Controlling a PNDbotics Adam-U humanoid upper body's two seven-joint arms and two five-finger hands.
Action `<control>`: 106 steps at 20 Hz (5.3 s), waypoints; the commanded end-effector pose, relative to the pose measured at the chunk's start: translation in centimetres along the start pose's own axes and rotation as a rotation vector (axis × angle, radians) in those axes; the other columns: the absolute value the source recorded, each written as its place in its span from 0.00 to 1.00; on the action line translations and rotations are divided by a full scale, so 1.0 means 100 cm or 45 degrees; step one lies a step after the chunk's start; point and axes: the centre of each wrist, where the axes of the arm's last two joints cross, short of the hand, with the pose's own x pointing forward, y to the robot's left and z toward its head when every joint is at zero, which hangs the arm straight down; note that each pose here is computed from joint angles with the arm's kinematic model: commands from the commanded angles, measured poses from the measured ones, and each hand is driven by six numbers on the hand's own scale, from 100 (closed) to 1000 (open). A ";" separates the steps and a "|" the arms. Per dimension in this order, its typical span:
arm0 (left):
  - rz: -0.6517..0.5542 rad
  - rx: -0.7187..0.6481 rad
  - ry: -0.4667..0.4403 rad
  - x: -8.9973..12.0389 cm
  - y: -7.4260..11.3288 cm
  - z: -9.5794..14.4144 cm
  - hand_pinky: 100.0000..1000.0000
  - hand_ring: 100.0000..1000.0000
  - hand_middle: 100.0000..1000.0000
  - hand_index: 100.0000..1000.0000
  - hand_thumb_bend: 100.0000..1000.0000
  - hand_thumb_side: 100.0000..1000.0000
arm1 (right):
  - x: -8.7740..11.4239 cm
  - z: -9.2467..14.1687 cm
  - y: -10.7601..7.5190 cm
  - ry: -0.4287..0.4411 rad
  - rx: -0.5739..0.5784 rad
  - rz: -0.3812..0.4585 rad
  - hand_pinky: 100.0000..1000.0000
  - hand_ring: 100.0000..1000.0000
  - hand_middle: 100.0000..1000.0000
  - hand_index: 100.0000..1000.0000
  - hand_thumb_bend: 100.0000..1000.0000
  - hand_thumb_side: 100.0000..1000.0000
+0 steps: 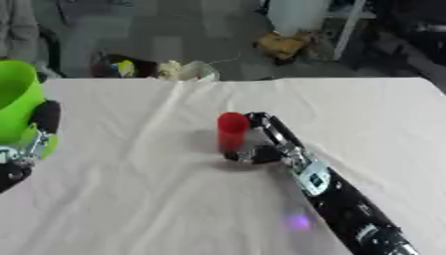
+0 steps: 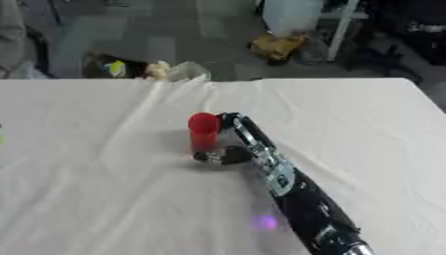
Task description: Pour the contents of one cup into another cup.
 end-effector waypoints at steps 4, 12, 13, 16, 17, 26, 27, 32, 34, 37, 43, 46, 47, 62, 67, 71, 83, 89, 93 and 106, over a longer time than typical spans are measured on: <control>-0.007 -0.001 -0.034 0.007 0.003 -0.003 0.09 0.42 0.46 0.74 0.00 0.42 | 0.012 -0.016 -0.004 -0.067 0.016 0.021 0.76 0.73 0.46 0.73 0.80 0.53; -0.004 -0.005 -0.026 0.006 0.002 -0.004 0.09 0.42 0.46 0.74 0.00 0.42 | 0.022 -0.025 0.005 -0.112 0.042 0.002 0.75 0.71 0.44 0.72 0.81 0.54; -0.004 -0.005 -0.024 0.005 0.002 -0.004 0.09 0.42 0.46 0.74 0.00 0.42 | 0.023 -0.026 0.006 -0.115 0.044 0.000 0.75 0.71 0.44 0.71 0.79 0.54; -0.004 -0.005 -0.021 0.005 0.001 -0.004 0.09 0.42 0.46 0.74 0.00 0.42 | 0.026 -0.028 0.008 -0.127 0.047 -0.008 0.74 0.67 0.40 0.68 0.76 0.53; -0.003 -0.006 -0.022 0.005 0.001 -0.004 0.09 0.42 0.46 0.74 0.00 0.42 | 0.026 -0.029 0.009 -0.130 0.048 -0.011 0.73 0.66 0.39 0.67 0.74 0.51; 0.001 -0.004 -0.017 0.004 0.001 -0.004 0.10 0.41 0.45 0.74 0.00 0.42 | 0.029 -0.030 0.016 -0.127 0.077 -0.038 0.52 0.41 0.22 0.48 0.58 0.19; 0.001 -0.004 -0.017 0.004 0.001 -0.004 0.10 0.41 0.45 0.74 0.00 0.42 | 0.030 -0.031 0.017 -0.126 0.084 -0.042 0.50 0.39 0.21 0.48 0.56 0.14; 0.003 -0.001 -0.016 0.004 0.001 -0.004 0.10 0.41 0.45 0.74 0.00 0.43 | 0.030 -0.030 0.019 -0.108 0.101 -0.058 0.44 0.34 0.17 0.44 0.28 0.00; 0.004 0.001 -0.014 0.004 0.002 -0.004 0.10 0.41 0.45 0.74 0.00 0.43 | 0.030 -0.030 0.019 -0.100 0.101 -0.069 0.42 0.33 0.17 0.44 0.22 0.00; 0.005 0.006 -0.013 0.004 0.002 -0.004 0.10 0.41 0.45 0.74 0.00 0.43 | 0.032 -0.030 0.019 -0.098 0.091 -0.089 0.39 0.31 0.16 0.43 0.12 0.00; -0.007 0.033 -0.003 0.003 0.008 -0.001 0.10 0.41 0.45 0.74 0.00 0.44 | 0.038 -0.032 0.006 -0.127 0.057 -0.109 0.40 0.32 0.16 0.43 0.10 0.00; -0.028 0.055 0.022 -0.001 0.013 0.005 0.10 0.42 0.45 0.74 0.00 0.43 | 0.038 -0.032 -0.008 -0.133 0.034 -0.093 0.40 0.32 0.16 0.43 0.10 0.00; -0.037 0.057 0.036 -0.003 0.013 0.007 0.10 0.42 0.45 0.74 0.00 0.42 | 0.038 -0.031 -0.013 -0.132 0.028 -0.066 0.40 0.32 0.16 0.43 0.10 0.00; -0.078 -0.062 0.240 -0.048 -0.012 0.037 0.09 0.42 0.45 0.73 0.00 0.36 | 0.076 -0.050 -0.090 -0.320 -0.037 0.094 0.40 0.32 0.18 0.45 0.00 0.00; -0.124 -0.135 0.272 -0.062 -0.022 0.038 0.08 0.42 0.45 0.73 0.00 0.35 | 0.106 -0.071 -0.092 -0.437 0.010 0.120 0.40 0.32 0.18 0.46 0.00 0.00; -0.149 -0.167 0.266 -0.068 -0.026 0.033 0.08 0.42 0.45 0.73 0.00 0.36 | 0.134 -0.086 -0.083 -0.549 0.068 0.129 0.40 0.32 0.18 0.46 0.00 0.00; -0.135 -0.254 0.172 -0.067 -0.041 0.007 0.09 0.42 0.45 0.73 0.00 0.37 | 0.207 -0.108 -0.041 -0.833 0.285 0.287 0.40 0.33 0.18 0.48 0.00 0.00; -0.131 -0.314 0.155 -0.067 -0.049 0.001 0.09 0.42 0.45 0.73 0.00 0.37 | 0.227 -0.109 -0.031 -0.912 0.383 0.485 0.40 0.34 0.18 0.50 0.00 0.00; -0.134 -0.378 0.146 -0.068 -0.058 0.000 0.08 0.43 0.45 0.73 0.00 0.36 | 0.232 -0.110 -0.029 -0.934 0.441 0.603 0.41 0.35 0.20 0.52 0.00 0.00; -0.112 -0.478 0.156 -0.077 -0.079 0.002 0.08 0.43 0.46 0.73 0.00 0.34 | 0.252 -0.105 -0.037 -1.009 0.319 1.054 0.43 0.35 0.34 0.63 0.00 0.02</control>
